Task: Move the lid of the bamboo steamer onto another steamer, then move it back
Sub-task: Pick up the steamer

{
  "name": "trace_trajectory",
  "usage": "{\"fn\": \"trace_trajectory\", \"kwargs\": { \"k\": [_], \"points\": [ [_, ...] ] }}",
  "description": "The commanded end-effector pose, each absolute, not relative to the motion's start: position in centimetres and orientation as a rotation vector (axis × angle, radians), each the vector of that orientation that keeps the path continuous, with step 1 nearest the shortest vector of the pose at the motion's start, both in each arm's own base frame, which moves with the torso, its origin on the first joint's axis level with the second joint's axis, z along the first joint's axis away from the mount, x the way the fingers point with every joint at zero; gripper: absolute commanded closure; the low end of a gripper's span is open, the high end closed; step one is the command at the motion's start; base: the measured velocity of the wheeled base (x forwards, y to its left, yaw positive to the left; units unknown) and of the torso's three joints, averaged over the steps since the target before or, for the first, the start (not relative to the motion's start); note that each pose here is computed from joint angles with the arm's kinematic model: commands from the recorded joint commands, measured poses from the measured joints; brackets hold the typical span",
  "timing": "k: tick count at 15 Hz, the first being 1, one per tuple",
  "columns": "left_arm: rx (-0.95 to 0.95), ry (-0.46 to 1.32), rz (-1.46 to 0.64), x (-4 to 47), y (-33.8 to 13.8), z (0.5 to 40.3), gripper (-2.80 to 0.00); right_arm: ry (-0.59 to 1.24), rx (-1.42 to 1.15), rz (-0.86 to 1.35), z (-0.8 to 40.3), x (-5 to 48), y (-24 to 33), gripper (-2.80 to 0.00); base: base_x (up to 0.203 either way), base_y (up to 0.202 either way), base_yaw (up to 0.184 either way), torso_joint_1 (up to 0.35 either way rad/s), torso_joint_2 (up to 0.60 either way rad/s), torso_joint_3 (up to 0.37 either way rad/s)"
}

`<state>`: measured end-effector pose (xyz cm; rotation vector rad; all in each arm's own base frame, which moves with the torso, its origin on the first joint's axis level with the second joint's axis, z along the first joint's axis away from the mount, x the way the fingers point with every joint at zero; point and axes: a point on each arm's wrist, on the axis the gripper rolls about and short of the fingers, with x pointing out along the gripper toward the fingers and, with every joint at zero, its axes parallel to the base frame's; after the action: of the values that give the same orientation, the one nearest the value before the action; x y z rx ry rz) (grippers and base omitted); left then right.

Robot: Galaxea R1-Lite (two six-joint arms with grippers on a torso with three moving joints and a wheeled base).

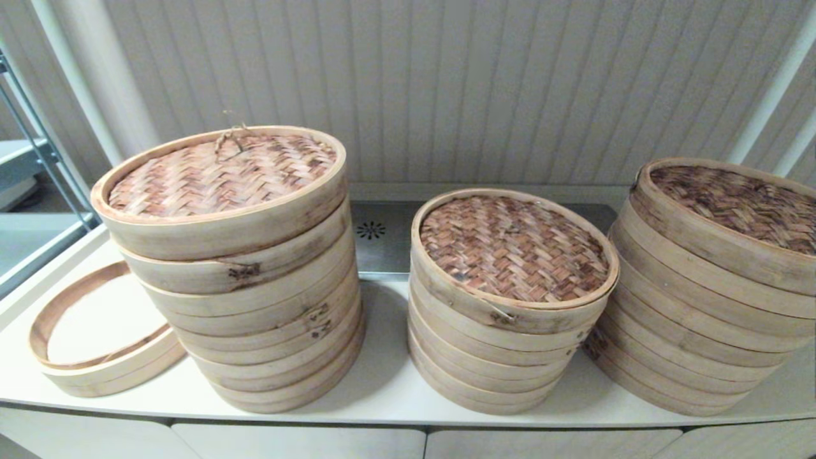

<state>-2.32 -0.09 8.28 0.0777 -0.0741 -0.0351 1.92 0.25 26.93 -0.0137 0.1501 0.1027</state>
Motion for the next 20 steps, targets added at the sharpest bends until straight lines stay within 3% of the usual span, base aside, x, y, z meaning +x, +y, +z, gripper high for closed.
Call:
{"fn": "trace_trajectory", "kwargs": {
  "k": [1,8,11,20],
  "points": [
    [0.077,-0.04,-0.037,-2.0,-0.1,7.3,0.0,0.186,-0.011,0.127,24.3,1.7,0.3,0.0,0.0,0.0,0.0,0.0,0.0,0.0],
    [0.077,-0.04,-0.037,-2.0,-0.1,7.3,0.0,0.263,-0.008,0.167,14.8,2.4,0.4,0.0,0.0,0.0,0.0,0.0,0.0,0.0],
    [0.077,-0.04,-0.037,-2.0,-0.1,7.3,0.0,0.222,-0.029,0.227,12.6,0.9,0.4,0.0,0.0,0.0,0.0,0.0,0.0,0.0],
    [0.079,-0.041,-0.037,-2.0,-0.1,7.3,0.0,-0.006,-0.063,0.039,7.7,-2.5,0.0,0.0,0.0,0.0,0.0,0.0,0.0,0.0]
  ]
}}
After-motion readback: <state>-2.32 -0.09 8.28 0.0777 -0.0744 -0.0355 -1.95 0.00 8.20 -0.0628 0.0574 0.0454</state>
